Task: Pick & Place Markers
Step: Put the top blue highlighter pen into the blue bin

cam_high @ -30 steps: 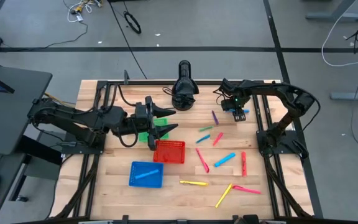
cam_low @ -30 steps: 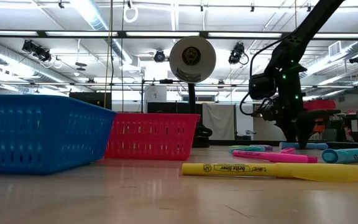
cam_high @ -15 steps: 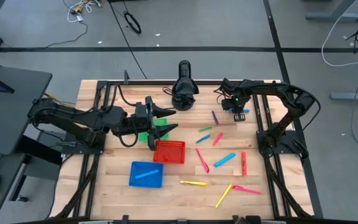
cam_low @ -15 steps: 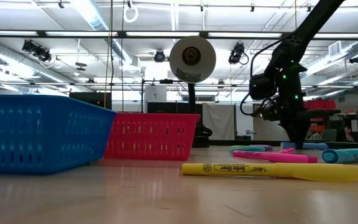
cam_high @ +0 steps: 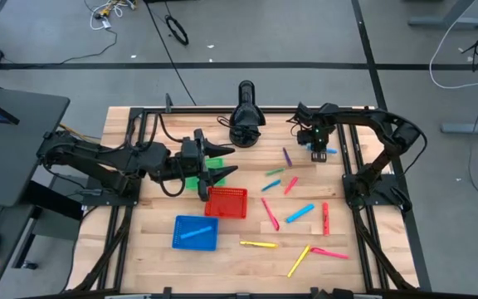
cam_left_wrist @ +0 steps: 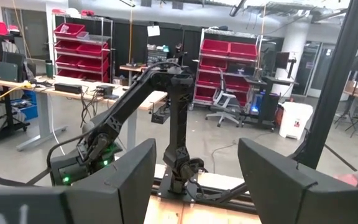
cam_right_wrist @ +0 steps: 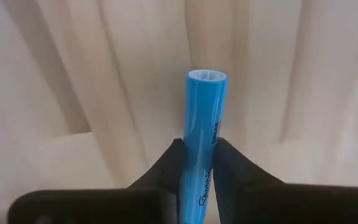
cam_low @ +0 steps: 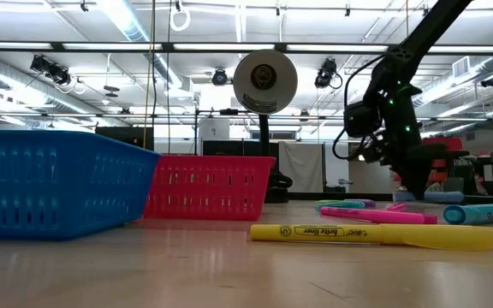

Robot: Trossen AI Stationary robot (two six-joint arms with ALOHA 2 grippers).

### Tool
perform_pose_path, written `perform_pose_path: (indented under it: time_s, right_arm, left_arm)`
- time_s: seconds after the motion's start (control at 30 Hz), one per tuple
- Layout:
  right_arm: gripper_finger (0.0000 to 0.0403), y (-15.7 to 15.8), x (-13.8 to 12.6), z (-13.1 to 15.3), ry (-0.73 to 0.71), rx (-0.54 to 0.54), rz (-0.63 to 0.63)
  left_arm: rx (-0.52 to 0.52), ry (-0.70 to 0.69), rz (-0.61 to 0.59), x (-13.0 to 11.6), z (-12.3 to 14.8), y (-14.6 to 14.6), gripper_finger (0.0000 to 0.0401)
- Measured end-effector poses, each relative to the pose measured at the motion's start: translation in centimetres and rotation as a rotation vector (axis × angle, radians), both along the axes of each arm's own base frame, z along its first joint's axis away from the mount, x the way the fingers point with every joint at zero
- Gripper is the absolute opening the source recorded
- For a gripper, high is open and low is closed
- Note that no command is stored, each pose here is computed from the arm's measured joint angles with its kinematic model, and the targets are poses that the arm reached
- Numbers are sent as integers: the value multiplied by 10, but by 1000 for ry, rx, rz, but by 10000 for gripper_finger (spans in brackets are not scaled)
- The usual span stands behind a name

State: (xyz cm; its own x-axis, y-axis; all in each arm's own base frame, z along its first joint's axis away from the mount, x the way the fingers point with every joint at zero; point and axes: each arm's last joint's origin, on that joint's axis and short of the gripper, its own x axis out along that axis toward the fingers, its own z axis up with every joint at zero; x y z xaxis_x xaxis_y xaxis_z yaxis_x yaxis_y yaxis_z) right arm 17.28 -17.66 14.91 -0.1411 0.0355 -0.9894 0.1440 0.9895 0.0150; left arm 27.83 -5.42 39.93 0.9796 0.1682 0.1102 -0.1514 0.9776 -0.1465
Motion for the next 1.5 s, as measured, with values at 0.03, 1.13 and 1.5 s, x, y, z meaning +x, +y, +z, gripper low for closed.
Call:
perform_pose_path:
  time_s: [0.03,1.13,1.5]
  right_arm:
    - [48,0,0,3,8,5,-5]
    - [47,55,52,162,-62,-18,-214]
    - [47,58,46,173,-109,-32,-279]
  left_arm:
    - [5,5,0,0,0,0,233]
    - [12,21,1,0,-2,0,233]
    - [-13,17,-2,0,-2,0,233]
